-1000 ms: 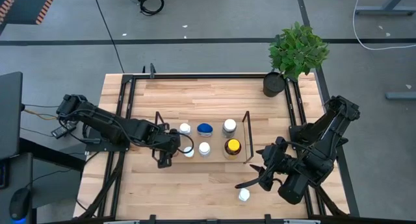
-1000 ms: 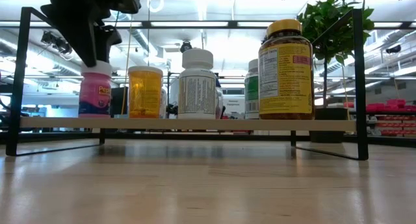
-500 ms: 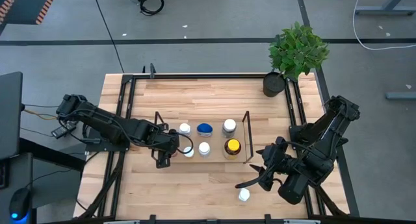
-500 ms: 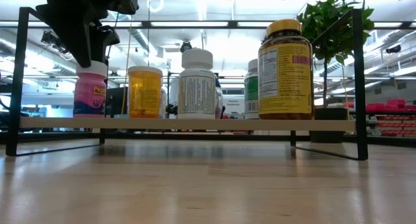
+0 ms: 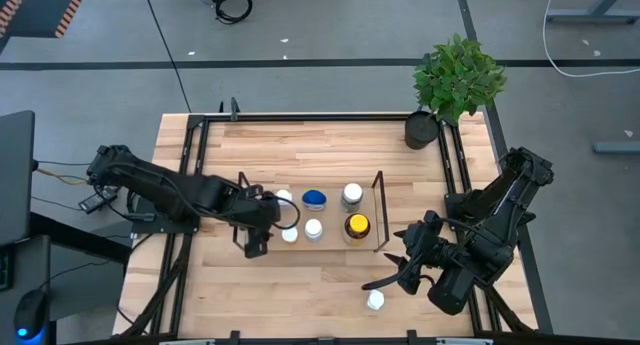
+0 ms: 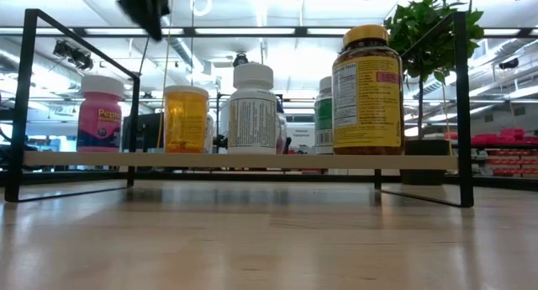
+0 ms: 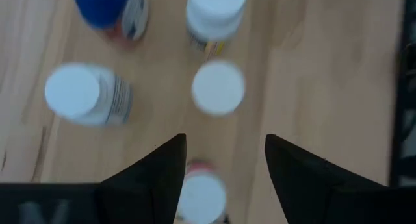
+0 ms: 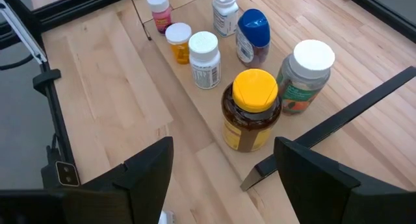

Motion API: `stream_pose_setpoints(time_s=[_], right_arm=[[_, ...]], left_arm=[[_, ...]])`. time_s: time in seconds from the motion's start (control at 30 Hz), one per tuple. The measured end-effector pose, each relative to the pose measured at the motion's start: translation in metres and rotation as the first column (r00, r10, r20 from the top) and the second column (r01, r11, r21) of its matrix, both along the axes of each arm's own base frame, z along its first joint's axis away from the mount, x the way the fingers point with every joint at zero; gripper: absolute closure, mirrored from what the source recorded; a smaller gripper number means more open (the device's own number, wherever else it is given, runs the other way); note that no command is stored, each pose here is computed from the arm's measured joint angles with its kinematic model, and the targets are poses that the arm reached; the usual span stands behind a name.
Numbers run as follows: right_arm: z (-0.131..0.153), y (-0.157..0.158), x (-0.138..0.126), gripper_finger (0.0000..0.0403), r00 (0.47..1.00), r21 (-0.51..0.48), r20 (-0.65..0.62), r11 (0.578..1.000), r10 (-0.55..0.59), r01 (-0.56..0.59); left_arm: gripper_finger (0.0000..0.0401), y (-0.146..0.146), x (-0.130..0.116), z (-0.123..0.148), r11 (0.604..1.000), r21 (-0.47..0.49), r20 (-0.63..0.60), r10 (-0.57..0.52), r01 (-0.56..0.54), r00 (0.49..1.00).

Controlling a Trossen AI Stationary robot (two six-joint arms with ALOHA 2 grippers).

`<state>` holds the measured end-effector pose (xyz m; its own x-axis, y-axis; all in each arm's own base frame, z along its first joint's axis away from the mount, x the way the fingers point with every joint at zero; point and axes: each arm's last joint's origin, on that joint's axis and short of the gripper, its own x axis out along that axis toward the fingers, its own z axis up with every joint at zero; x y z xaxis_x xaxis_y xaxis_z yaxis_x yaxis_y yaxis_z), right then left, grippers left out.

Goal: Pick and place medicine bottles onto shelf by color
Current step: Put the white and blue medicine bottle on the shelf

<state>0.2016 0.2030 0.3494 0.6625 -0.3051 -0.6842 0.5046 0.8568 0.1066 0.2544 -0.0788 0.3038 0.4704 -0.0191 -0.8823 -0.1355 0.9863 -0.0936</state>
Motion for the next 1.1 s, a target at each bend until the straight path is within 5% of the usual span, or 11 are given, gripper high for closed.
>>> stream_pose_setpoints(time_s=[0.33,0.73,0.9,1.1], right_arm=[[-0.001,0.016,-0.007,0.0131,0.989,0.147,-0.084,0.983,0.126,-0.113],[-0.023,0.051,-0.013,0.0131,0.982,0.258,-0.132,0.961,0.136,-0.098],[-0.051,0.079,0.004,0.0131,0.979,0.364,-0.165,0.93,0.118,-0.051],[-0.093,0.099,0.013,0.0131,0.943,0.413,-0.334,0.899,0.0,0.146]], left_arm=[[0.019,-0.011,0.012,0.038,0.998,-0.054,0.224,0.023,-0.011,0.974],[0.0209,-0.038,0.028,0.054,0.985,-0.159,0.472,0.012,0.072,0.881],[0.0209,-0.045,0.027,0.053,0.983,-0.156,0.471,-0.011,0.096,0.882],[0.0216,-0.053,0.023,0.053,0.98,-0.156,0.472,-0.037,0.124,0.881]])
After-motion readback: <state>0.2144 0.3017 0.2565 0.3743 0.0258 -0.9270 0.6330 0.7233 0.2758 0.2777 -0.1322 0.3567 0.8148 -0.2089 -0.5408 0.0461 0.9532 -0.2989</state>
